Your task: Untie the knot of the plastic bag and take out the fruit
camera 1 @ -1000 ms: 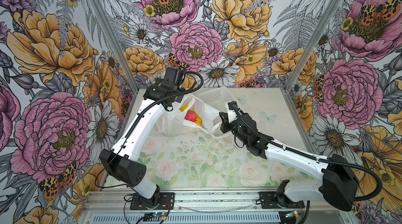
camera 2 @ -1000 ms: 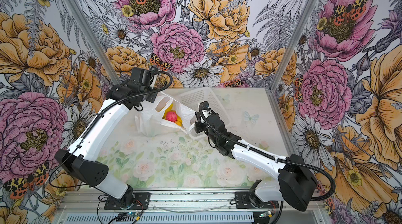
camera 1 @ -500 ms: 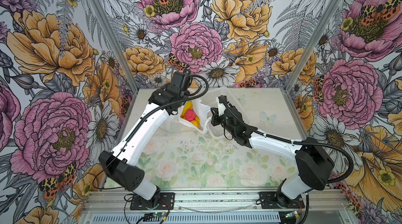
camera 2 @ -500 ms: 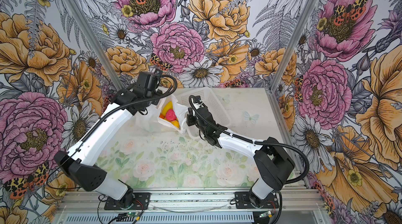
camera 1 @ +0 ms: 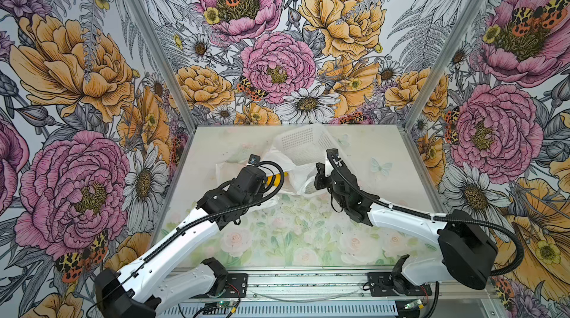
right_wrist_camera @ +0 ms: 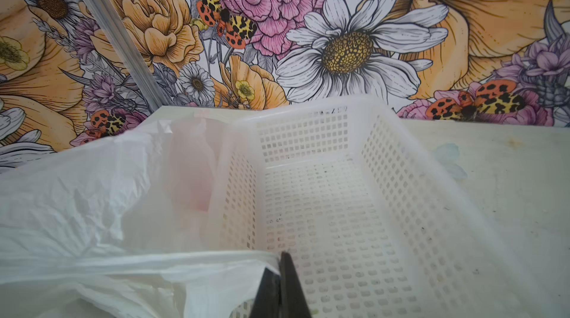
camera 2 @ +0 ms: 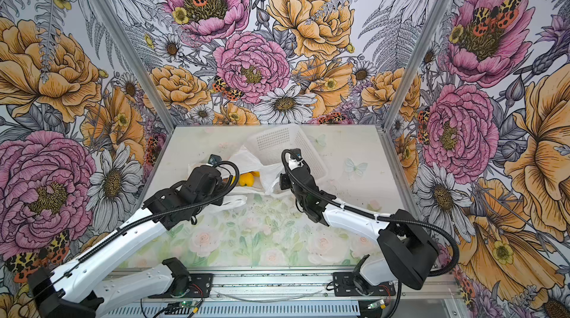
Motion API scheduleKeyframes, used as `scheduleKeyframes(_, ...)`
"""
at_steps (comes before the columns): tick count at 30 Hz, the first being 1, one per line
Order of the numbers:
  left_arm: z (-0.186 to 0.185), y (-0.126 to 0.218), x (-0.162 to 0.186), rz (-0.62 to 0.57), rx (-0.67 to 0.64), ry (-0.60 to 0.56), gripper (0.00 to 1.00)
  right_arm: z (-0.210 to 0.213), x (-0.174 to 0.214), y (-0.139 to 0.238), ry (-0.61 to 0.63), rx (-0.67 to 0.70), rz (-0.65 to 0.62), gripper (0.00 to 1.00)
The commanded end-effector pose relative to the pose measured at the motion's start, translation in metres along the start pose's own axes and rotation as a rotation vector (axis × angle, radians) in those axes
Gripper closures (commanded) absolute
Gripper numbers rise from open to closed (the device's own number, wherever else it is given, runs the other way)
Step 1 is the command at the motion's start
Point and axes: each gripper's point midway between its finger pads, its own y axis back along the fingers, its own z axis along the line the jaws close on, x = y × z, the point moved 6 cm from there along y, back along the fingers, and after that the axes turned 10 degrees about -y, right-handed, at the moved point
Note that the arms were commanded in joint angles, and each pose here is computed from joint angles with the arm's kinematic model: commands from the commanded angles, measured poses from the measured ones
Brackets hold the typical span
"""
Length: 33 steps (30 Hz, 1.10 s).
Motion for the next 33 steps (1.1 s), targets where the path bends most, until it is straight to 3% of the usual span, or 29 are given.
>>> scheduleKeyframes(1,0.006,0.008,-0.006,-0.096,0.006,0.111,1.00,-0.003,-0.020,0.015,0.042,0.043,-0.063,0.78)
scheduleKeyframes(5,0.006,0.002,-0.004,-0.102,-0.023,0.122,1.00,0.026,-0.031,0.045,0.103,-0.071,-0.062,0.59)
scheduleKeyframes(8,0.005,0.002,-0.008,-0.116,-0.002,0.139,1.00,0.050,-0.029,0.066,0.130,-0.199,-0.056,0.51)
scheduleKeyframes(15,0.016,0.011,-0.025,-0.149,0.126,0.310,1.00,0.127,0.004,0.084,0.228,-0.443,0.034,0.62)
scheduleKeyframes(19,0.021,0.013,-0.027,-0.160,0.133,0.379,1.00,0.151,0.035,0.055,0.204,-0.463,0.107,0.69)
scheduleKeyframes(25,0.018,0.001,-0.036,-0.146,0.210,0.450,1.00,0.165,0.074,-0.007,0.203,-0.358,0.203,0.72)
scheduleKeyframes(33,0.025,-0.006,-0.030,-0.136,0.145,0.421,1.00,0.121,0.082,-0.077,0.100,-0.205,0.257,0.77)
